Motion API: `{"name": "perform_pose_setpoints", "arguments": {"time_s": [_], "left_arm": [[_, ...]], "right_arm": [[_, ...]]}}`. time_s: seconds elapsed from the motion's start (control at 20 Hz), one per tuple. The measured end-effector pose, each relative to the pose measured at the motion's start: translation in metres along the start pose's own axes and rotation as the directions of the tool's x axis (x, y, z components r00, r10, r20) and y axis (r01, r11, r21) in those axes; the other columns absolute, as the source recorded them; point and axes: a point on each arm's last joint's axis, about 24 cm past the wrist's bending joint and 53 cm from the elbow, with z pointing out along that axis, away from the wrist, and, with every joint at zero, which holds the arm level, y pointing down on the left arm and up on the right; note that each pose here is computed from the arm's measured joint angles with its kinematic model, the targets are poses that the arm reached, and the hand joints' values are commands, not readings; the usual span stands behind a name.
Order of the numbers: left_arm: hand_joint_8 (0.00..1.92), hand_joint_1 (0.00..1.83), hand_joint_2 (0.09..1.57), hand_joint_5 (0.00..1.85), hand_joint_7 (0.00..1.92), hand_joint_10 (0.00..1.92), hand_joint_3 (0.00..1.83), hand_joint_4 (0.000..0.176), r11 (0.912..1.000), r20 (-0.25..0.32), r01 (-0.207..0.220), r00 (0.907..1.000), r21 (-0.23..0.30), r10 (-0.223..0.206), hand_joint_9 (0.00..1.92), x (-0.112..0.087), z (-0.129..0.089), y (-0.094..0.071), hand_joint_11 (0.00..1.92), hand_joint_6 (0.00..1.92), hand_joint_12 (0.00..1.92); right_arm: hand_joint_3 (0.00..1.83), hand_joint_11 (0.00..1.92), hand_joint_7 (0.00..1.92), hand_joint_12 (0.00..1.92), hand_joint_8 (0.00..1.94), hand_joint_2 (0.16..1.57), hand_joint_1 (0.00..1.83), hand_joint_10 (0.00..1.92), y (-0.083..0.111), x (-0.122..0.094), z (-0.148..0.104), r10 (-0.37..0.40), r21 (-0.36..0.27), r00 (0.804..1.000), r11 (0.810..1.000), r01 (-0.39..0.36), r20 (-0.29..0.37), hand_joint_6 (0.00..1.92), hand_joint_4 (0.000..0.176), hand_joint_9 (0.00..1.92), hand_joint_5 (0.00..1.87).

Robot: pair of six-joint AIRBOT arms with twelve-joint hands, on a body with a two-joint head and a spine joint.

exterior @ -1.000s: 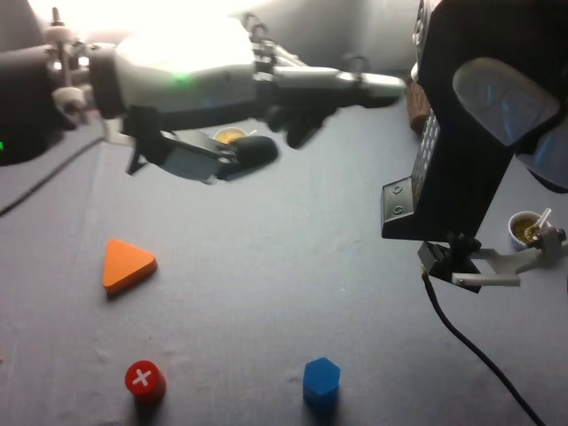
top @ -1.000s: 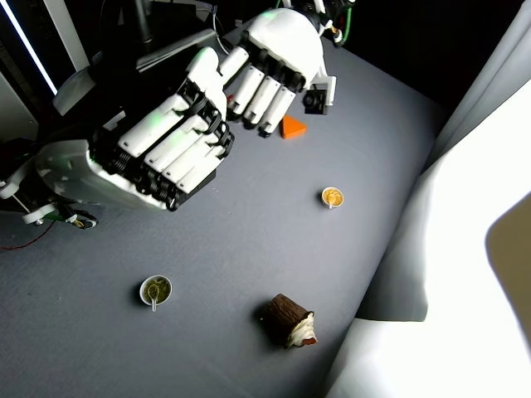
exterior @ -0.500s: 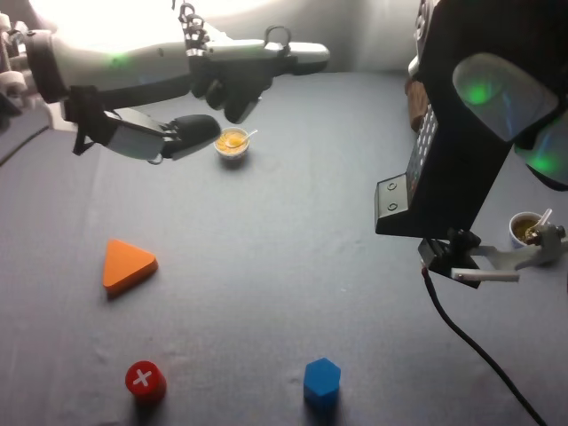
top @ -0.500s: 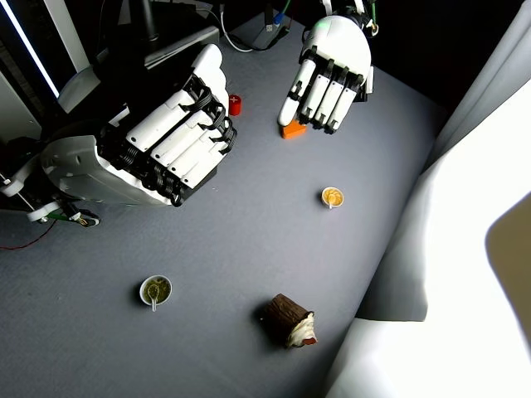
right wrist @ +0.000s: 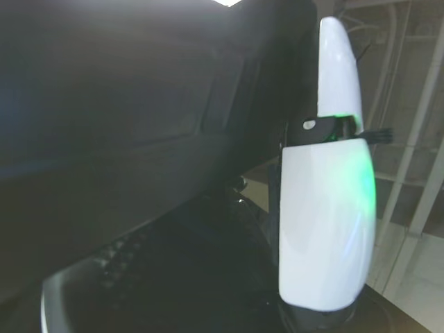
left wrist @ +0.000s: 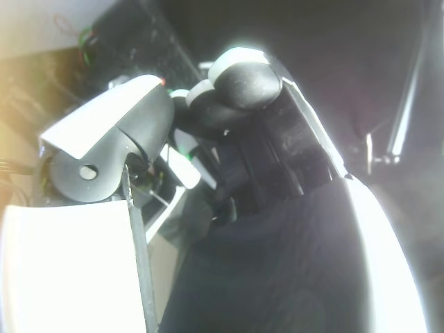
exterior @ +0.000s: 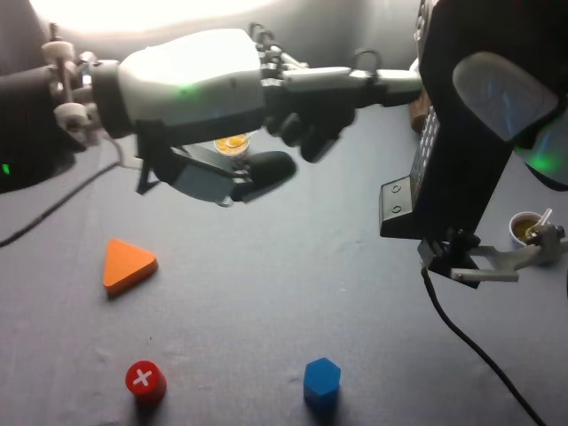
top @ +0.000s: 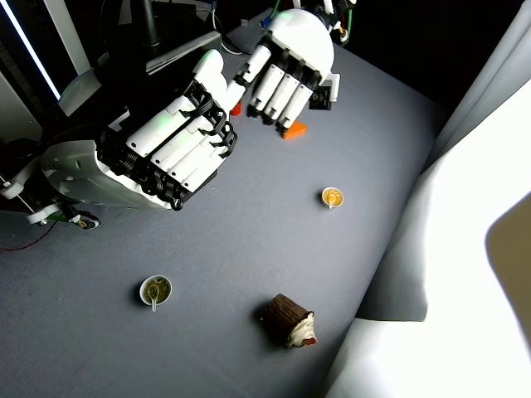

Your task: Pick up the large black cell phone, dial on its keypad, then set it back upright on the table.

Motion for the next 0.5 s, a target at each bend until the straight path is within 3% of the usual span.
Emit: {"name": "perform_pose_setpoints", "arguments": {"time_s": [0.05, 0.1, 0.15, 0.2, 0.35, 0.5], "left_arm": [[1.65, 1.49, 0.89, 0.11, 0.65, 1.91, 0.79, 0.042, 1.0000, -0.010, 0.003, 0.9999, 0.008, -0.003, 0.69, 0.005, 0.004, -0.004, 0.82, 0.00, 1.92], [1.61, 1.49, 0.91, 0.11, 0.65, 1.88, 0.75, 0.037, 0.9998, -0.011, 0.010, 0.9999, 0.015, -0.010, 0.69, 0.008, 0.007, -0.008, 0.80, 0.00, 1.92], [1.61, 1.49, 0.91, 0.11, 0.65, 1.88, 0.75, 0.037, 0.9997, -0.013, 0.013, 0.9998, 0.022, -0.013, 0.69, 0.009, 0.008, -0.011, 0.80, 0.00, 1.92], [1.56, 1.49, 0.90, 0.13, 0.68, 1.85, 0.73, 0.032, 0.9995, -0.015, 0.018, 0.9997, 0.027, -0.018, 0.71, 0.011, 0.009, -0.014, 0.81, 0.00, 1.92], [1.63, 1.49, 0.87, 0.15, 0.66, 1.91, 0.82, 0.033, 0.9994, -0.025, 0.019, 0.9995, 0.028, -0.018, 0.71, 0.014, 0.010, -0.014, 0.83, 0.01, 1.92], [1.63, 1.49, 0.91, 0.13, 0.64, 1.91, 0.76, 0.034, 0.9993, -0.044, 0.021, 0.9988, 0.030, -0.020, 0.69, 0.007, -0.007, -0.006, 0.81, 0.00, 1.92]], "right_arm": [[0.00, 0.95, 1.02, 1.46, 0.83, 1.06, 1.50, 0.86, 0.004, -0.001, 0.000, -0.002, -0.014, 1.000, 1.000, 0.002, 0.002, 0.71, 0.000, 1.10, 1.01], [0.01, 0.97, 0.99, 1.24, 0.92, 1.08, 1.41, 1.02, 0.007, -0.002, 0.001, -0.005, -0.023, 1.000, 1.000, 0.005, 0.003, 0.85, 0.000, 1.07, 0.97], [0.01, 0.97, 0.99, 1.24, 0.92, 1.08, 1.41, 1.02, 0.010, -0.002, 0.001, -0.005, -0.030, 1.000, 1.000, 0.006, 0.003, 0.85, 0.000, 1.07, 0.97], [0.00, 0.94, 1.00, 1.43, 0.88, 1.07, 1.47, 0.94, 0.012, -0.002, 0.001, -0.004, -0.037, 1.000, 0.999, 0.004, 0.002, 0.78, 0.000, 1.07, 0.97], [0.00, 0.93, 1.01, 1.49, 0.86, 1.07, 1.49, 0.90, 0.010, -0.002, 0.001, -0.007, -0.031, 1.000, 1.000, 0.007, 0.003, 0.74, 0.000, 1.07, 0.99], [0.00, 0.92, 0.98, 1.51, 0.88, 1.08, 1.49, 0.93, 0.003, 0.000, 0.001, -0.010, -0.002, 1.000, 1.000, 0.010, -0.010, 0.77, 0.000, 1.05, 0.98]]}}
